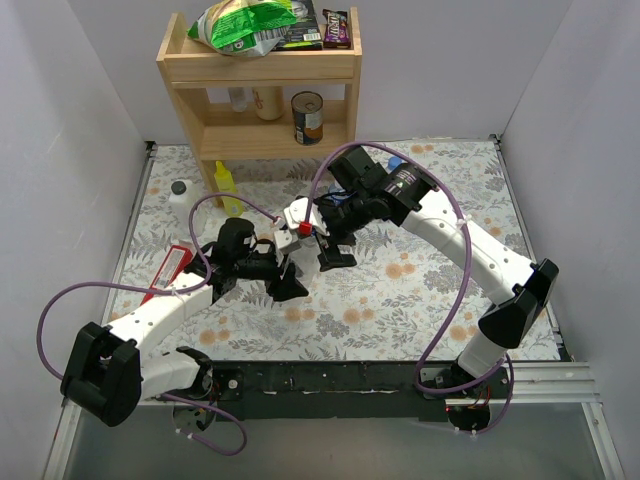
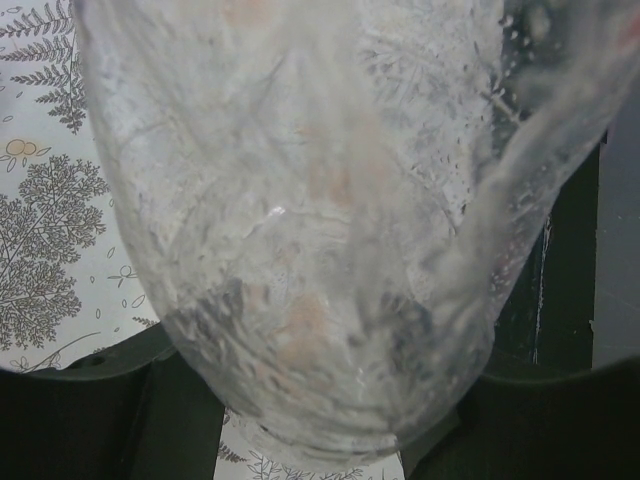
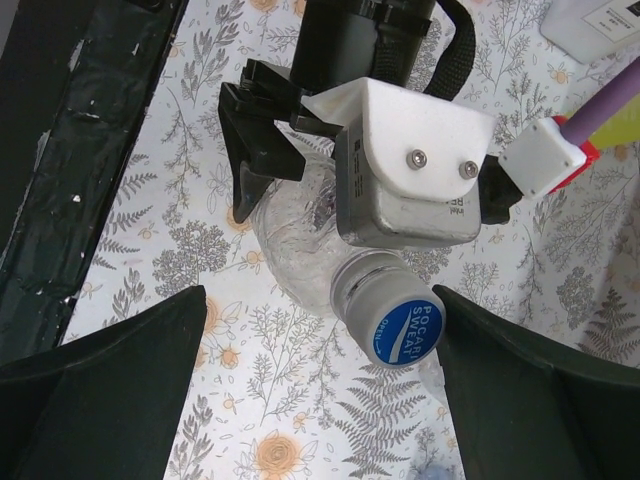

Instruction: Screw on the bottle caps

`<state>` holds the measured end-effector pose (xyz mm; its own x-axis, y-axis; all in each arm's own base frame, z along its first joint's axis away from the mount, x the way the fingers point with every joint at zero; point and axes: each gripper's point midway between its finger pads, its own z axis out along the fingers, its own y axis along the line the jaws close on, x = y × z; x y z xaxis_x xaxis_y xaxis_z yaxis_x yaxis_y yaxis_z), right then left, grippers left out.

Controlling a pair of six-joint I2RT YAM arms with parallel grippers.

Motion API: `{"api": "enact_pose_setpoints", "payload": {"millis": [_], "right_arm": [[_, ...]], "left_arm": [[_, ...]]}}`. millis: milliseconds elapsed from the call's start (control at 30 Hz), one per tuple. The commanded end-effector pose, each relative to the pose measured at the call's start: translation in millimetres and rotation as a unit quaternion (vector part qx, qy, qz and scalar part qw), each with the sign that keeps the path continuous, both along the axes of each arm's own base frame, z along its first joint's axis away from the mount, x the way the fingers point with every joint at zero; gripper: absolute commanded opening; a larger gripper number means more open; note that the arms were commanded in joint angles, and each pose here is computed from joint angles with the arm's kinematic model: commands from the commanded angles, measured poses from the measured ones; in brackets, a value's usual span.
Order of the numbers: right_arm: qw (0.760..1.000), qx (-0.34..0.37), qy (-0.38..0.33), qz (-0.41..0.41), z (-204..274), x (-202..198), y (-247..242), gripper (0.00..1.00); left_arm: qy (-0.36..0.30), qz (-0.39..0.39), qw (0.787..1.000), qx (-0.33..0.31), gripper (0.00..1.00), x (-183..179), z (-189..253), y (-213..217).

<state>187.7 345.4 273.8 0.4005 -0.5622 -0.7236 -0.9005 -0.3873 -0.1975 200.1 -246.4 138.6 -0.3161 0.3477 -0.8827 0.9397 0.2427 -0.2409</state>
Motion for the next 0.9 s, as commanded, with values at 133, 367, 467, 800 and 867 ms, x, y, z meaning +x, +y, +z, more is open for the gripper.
{"api": "enact_pose_setpoints", "payload": {"millis": [133, 367, 467, 800, 867], "right_arm": [[0.997, -0.05, 0.054, -0.037, -12, -16, -18, 0.98], [0.994, -0.076, 0.062, -0.051, -20, -21, -32, 0.98], [0.992, -0.095, 0.065, -0.056, -27, -23, -41, 0.98], [0.986, 0.041, 0.099, -0.125, 51, 34, -26, 0.95], [0.988, 0.078, 0.092, -0.095, 65, 32, -17, 0.98]], "left_arm": [[-0.043, 0.019, 0.998, -0.036, 0.0, 17, 29, 1], [-0.044, 0.042, 0.997, -0.046, 0.0, 26, 32, 5], [-0.049, 0.043, 0.997, -0.046, 0.0, 27, 32, 5], [-0.046, -0.017, 0.999, -0.01, 0.0, 8, 11, 11], [-0.048, -0.028, 0.998, -0.006, 0.0, 7, 13, 11]]}}
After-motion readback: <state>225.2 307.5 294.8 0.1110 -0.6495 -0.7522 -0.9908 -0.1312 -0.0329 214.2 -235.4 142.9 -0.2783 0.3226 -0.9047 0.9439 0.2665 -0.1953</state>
